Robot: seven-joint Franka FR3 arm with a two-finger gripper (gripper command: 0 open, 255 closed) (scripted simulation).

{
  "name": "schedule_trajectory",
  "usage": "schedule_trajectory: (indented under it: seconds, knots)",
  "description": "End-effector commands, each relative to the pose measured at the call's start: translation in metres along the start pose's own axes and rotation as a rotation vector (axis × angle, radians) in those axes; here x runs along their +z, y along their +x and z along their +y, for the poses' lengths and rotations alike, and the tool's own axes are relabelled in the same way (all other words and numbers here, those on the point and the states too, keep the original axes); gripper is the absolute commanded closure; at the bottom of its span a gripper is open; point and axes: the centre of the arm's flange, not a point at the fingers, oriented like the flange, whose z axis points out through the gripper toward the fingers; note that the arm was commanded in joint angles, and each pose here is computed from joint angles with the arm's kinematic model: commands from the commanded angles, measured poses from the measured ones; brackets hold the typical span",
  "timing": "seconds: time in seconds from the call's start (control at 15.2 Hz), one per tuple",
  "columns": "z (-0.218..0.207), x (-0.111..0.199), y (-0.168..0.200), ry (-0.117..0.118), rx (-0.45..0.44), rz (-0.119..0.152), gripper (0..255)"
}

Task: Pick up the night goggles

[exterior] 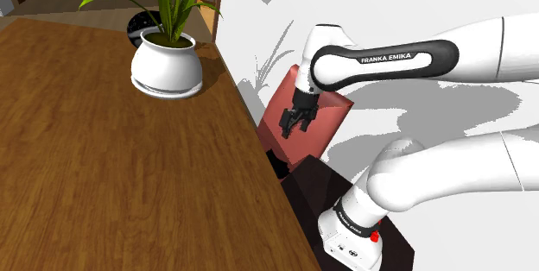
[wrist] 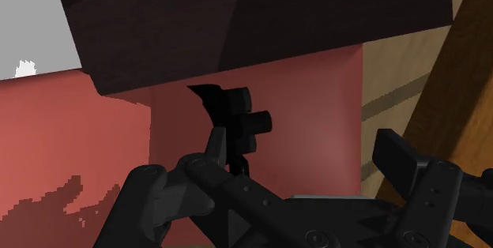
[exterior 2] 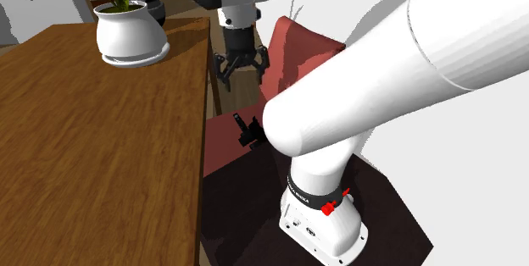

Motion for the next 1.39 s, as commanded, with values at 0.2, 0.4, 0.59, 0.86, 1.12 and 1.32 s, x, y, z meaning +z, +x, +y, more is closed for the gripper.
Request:
schedule_trajectory:
  seconds: [0.2,0.4,0.59,0.86,1.12,1.32]
  knots:
    - [0.019,0.055,0.025,0.011,0.048,0.053,0]
    - [0.031,0.088,0.04,0.017,0.076,0.082,0]
    - [0.044,0.12,0.056,0.023,0.104,0.111,0]
    - [0.061,0.163,0.078,0.031,0.142,0.149,0]
    - [0.074,0.195,0.096,0.038,0.171,0.179,0]
    - [0.074,0.211,0.098,0.038,0.171,0.179,0]
